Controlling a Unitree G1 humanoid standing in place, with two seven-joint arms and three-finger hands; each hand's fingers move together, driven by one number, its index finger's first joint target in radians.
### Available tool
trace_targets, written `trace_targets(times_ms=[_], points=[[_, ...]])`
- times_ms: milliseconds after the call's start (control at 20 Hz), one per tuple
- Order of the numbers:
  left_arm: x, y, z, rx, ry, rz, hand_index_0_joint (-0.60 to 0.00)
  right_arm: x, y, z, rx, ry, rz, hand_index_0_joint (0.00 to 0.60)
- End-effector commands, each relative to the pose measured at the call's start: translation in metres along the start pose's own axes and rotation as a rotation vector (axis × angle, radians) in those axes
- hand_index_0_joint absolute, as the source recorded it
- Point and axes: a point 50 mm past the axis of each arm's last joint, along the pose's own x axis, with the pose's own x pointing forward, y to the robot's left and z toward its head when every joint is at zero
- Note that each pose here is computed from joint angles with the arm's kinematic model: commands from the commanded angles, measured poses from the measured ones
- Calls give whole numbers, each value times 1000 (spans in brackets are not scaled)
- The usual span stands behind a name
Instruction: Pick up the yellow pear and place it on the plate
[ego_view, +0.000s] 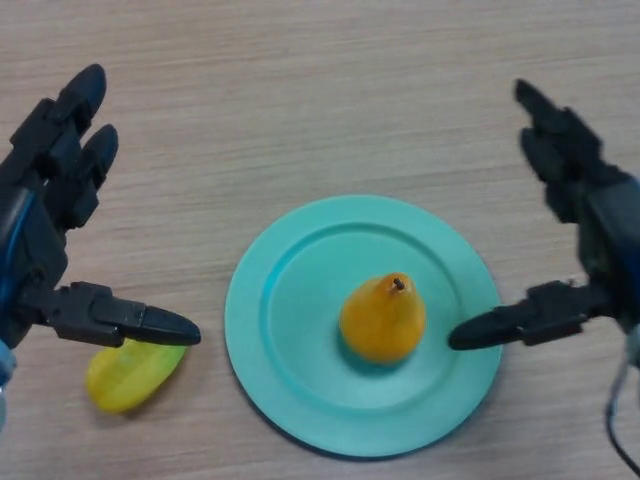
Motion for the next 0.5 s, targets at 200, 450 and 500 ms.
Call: trace_targets(times_ms=[200,450,500], points=[[3,12,37,100,-214,47,0,-11,-38,35,-11,-213,-140,0],[3,18,39,158,-236,96,0,-17,-36,36,68,-177,-94,0],[3,17,41,176,-242,96,0,-17,-35,35,79,-175,-95,0]])
